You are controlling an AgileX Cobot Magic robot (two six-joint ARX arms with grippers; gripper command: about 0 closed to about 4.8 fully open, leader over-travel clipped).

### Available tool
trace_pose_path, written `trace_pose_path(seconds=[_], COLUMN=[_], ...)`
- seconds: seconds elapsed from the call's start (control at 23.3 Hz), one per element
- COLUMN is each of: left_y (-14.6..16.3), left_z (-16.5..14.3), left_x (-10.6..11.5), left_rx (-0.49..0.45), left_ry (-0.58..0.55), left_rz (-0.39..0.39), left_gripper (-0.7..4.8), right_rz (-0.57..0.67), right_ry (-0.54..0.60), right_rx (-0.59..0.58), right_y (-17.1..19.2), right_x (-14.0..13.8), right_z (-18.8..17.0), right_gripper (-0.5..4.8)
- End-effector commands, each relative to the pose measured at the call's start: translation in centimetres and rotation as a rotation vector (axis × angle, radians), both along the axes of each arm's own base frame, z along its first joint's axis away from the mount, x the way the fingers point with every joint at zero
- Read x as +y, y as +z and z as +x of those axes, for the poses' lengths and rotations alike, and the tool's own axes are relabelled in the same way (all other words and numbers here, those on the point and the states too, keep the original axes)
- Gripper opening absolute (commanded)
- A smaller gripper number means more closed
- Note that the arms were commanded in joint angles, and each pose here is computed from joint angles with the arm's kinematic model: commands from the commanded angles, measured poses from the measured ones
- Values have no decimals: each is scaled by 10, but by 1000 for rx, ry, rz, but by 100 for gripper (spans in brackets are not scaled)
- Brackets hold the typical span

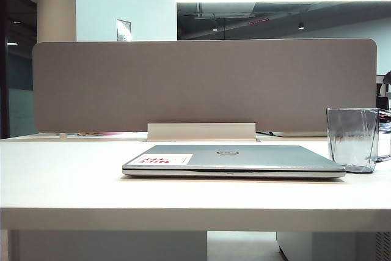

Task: Pick up the water cup and place it on the right side of the laptop.

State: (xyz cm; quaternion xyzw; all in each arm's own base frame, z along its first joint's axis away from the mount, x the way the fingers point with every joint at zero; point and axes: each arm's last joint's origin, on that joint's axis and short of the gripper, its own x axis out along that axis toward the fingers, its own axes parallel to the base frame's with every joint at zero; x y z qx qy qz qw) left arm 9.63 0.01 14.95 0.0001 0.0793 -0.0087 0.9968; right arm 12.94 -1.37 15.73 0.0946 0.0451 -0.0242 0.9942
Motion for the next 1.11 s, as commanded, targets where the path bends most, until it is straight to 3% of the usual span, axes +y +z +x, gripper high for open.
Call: trace_pose_path(seconds=[0.04,0.81,0.99,1.11], left_y=[0,-1,0,0], left_z=[0,0,0,0], left_x=[0,0,0,0], left_rx=[2,18,6,4], left_ry=[-5,-2,-10,-10], left_rz=[-4,-3,53,53], left_gripper=[-5,-5,-6,-6], right_rz=[10,16,15,-34], right_ry=[4,46,46,-26], right_rx=[43,-2,-3,0], right_y=[-4,-3,-3,-3], right_x=[1,5,5,3], right_z=[-7,-33,-33,-33], right_gripper=[-8,-9,-9,-9])
